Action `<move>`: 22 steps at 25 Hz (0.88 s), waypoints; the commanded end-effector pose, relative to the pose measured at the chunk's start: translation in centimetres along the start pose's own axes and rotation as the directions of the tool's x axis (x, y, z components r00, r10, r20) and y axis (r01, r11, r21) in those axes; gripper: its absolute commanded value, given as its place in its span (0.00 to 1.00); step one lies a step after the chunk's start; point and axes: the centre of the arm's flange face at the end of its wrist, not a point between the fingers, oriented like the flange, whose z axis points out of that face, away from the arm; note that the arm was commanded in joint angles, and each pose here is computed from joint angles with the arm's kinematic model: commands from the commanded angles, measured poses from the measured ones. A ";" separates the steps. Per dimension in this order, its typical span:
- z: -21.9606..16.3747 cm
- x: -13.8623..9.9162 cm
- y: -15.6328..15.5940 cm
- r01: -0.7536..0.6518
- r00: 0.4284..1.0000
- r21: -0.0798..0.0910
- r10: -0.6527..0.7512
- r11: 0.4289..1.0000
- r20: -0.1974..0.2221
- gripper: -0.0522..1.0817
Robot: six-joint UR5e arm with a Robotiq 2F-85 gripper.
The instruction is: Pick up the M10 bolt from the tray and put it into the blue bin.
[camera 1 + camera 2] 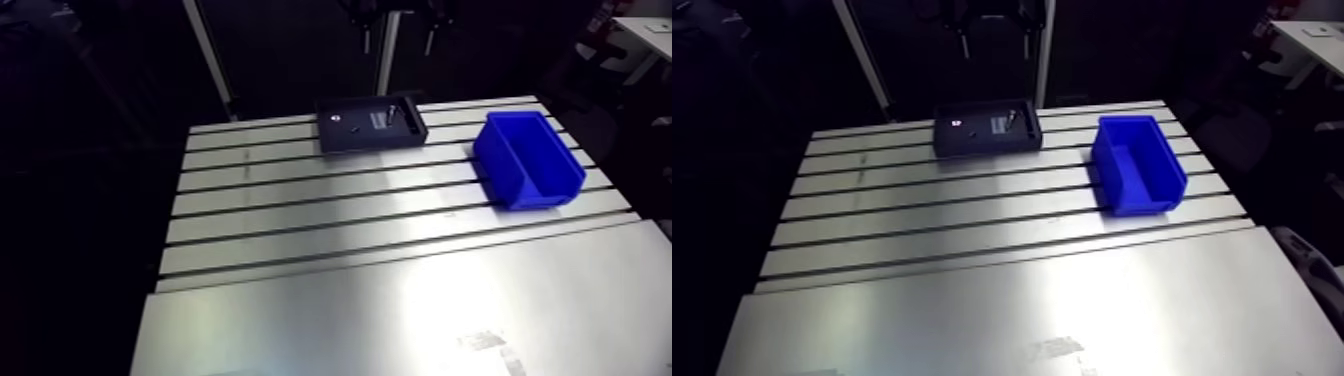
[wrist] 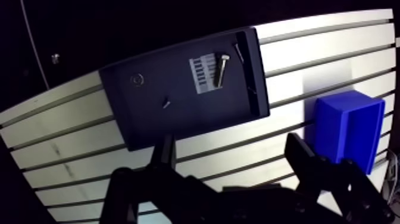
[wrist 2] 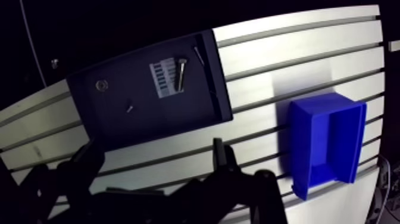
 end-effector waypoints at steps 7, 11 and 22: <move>4.8 1.0 1.8 -0.030 0.999 0.010 0.030 1.000 0.020 0.08; 6.0 1.3 1.6 -0.029 0.999 0.008 0.029 1.000 0.034 0.16; 9.5 2.1 1.2 -0.043 0.998 0.012 0.042 0.999 0.040 0.38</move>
